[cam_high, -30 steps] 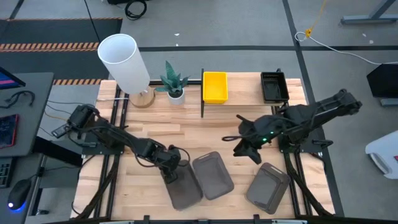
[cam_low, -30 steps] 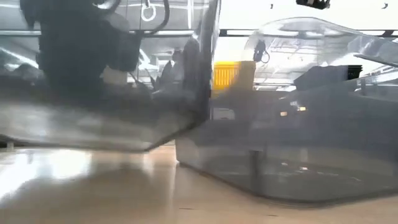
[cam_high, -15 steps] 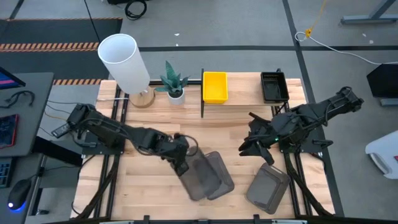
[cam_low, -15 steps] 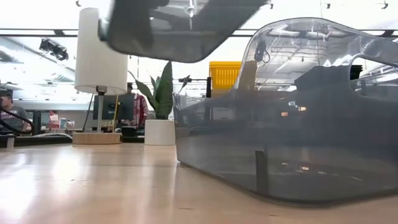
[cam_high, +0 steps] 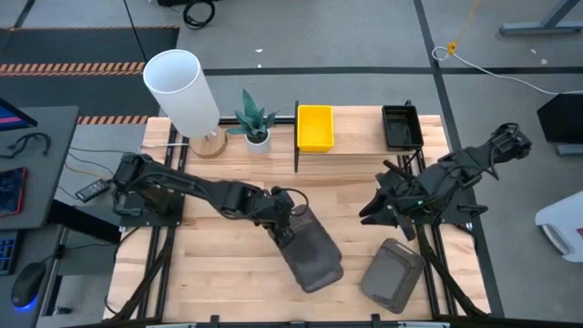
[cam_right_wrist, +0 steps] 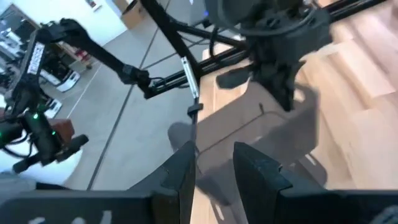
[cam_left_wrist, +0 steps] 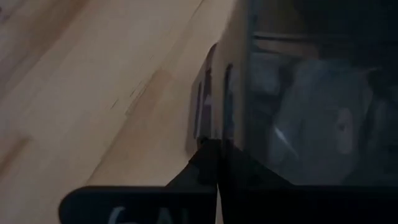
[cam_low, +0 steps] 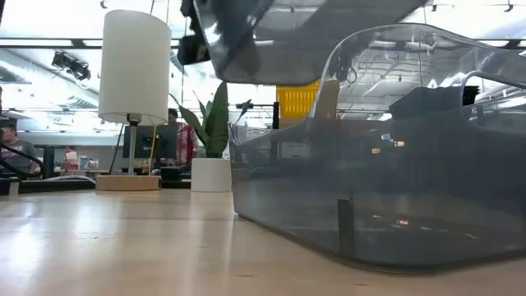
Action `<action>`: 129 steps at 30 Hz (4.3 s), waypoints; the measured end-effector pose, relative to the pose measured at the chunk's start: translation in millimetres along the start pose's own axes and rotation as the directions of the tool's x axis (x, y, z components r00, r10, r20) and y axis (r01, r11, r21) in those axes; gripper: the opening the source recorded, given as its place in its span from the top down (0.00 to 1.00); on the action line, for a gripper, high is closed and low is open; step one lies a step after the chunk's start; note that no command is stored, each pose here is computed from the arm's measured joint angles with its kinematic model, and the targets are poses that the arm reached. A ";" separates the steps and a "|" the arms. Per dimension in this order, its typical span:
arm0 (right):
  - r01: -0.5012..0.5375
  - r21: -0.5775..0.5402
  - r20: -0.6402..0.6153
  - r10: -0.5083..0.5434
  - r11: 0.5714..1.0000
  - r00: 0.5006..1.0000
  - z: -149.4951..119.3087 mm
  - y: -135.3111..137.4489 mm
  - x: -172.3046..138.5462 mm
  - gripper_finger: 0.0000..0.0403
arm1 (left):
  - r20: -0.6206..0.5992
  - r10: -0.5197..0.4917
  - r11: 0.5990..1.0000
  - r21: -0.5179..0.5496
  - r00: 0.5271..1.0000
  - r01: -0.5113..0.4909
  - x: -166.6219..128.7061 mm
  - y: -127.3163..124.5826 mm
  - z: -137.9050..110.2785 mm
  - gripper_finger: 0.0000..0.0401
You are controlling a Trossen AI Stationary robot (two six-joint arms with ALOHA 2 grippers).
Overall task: Stack baskets on shelf by color
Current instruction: Stack the left gray bin on top of the middle gray bin, then stack the right gray bin on top of the left gray bin
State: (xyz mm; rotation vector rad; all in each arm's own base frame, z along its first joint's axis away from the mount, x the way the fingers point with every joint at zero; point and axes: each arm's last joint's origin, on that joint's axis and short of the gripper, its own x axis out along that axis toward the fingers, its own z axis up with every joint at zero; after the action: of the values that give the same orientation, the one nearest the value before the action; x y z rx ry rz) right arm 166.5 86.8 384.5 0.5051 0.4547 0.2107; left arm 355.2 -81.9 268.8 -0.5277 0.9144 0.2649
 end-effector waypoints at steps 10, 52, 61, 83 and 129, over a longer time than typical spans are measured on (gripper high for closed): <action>0.039 -0.008 0.063 -0.038 0.999 0.997 -1.0 1.7 -14.7 0.72 | -0.001 0.021 0.998 0.062 1.000 -0.021 25.2 -2.2 -2.3 0.99; 0.373 0.205 -0.519 -0.223 0.905 0.825 -83.0 -44.9 16.6 0.72 | -0.052 -0.032 0.996 0.077 0.998 0.036 2.9 -3.7 -5.3 0.58; 0.532 0.305 -0.735 -0.159 0.790 0.659 -126.0 -68.6 23.1 0.72 | 0.004 -0.079 0.993 0.083 0.997 0.078 -26.5 -4.5 -0.9 0.65; 0.676 0.058 -0.872 -0.293 0.734 0.393 -164.4 -87.5 59.3 0.55 | 0.034 -0.099 0.991 0.099 0.995 0.095 -66.5 4.4 0.6 0.65; 0.395 -0.168 -0.560 -0.417 0.903 0.716 0.1 -39.0 108.1 0.99 | 0.197 -0.153 0.924 0.377 0.968 0.070 -93.5 3.9 10.4 0.83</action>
State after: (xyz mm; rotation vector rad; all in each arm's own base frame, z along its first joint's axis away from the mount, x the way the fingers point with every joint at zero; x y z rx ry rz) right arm 264.9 86.1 325.2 0.2796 1.1595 -0.0643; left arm 305.4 -72.8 348.2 -0.1955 0.6888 0.0424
